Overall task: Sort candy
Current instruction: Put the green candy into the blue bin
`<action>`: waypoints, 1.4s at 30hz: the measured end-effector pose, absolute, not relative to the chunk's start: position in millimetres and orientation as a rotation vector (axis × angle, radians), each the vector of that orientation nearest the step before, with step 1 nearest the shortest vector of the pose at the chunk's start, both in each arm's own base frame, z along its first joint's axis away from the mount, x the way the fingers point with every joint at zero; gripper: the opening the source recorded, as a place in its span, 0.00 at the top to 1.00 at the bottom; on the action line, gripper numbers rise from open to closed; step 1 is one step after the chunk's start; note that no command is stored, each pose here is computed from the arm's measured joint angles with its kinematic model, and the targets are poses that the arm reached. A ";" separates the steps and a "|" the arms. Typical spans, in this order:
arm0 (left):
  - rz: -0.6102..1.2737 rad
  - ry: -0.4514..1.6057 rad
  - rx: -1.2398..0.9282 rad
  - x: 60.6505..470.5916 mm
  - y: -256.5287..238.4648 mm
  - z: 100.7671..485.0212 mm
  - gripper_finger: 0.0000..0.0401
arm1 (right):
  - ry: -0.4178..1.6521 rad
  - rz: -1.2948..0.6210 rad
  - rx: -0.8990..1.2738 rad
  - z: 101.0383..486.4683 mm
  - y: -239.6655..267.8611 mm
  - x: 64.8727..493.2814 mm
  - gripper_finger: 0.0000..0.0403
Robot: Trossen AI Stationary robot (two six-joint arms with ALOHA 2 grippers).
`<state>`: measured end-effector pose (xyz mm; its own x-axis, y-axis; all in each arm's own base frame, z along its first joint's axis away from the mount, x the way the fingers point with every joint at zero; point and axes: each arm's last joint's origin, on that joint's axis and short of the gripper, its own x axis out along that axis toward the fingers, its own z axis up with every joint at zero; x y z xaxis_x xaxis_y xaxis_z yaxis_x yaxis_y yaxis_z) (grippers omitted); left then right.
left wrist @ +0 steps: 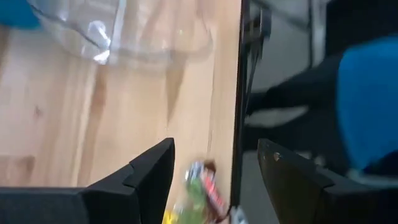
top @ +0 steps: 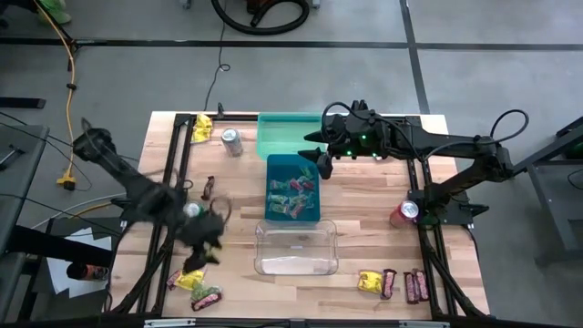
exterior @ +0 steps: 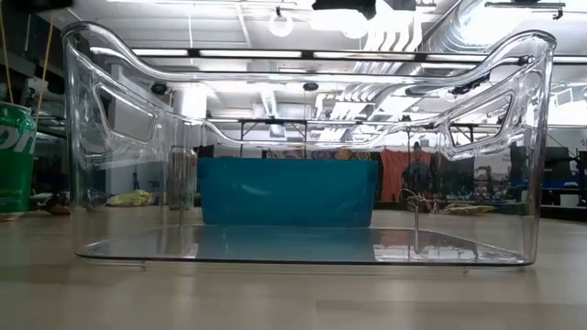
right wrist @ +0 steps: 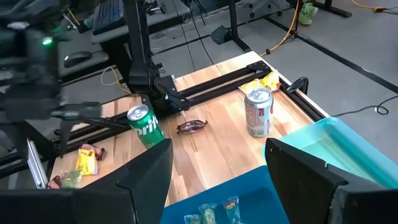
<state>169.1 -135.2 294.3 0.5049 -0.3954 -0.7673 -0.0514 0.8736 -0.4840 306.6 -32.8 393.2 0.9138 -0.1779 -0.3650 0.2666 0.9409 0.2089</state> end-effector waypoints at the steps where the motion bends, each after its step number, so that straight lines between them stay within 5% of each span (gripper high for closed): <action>1: -0.226 1.048 -0.449 165.7 -145.0 290.0 0.46 | 0.354 -0.232 0.259 392.9 -32.8 306.5 0.37; 14: -0.318 1.284 -0.148 158.8 -240.7 203.0 0.46 | 0.397 -0.237 0.258 389.0 -32.6 304.9 0.37; 29: -0.145 1.330 -0.118 169.6 -252.3 158.4 0.49 | 0.432 -0.259 0.253 385.6 -33.0 303.6 0.37; 34: -0.099 1.345 -0.166 172.7 -252.9 152.3 0.60 | 0.443 -0.261 0.253 384.7 -33.0 303.1 0.37; 42: -0.117 1.410 -0.230 179.9 -245.5 156.7 0.97 | 0.455 -0.264 0.252 383.7 -32.9 302.6 0.37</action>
<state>179.9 -245.5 156.7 0.1587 -0.2171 -0.9632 -0.0560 0.9720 -0.2283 302.6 -32.9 383.7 0.8656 -0.1934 -0.4619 0.3048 0.9353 0.1797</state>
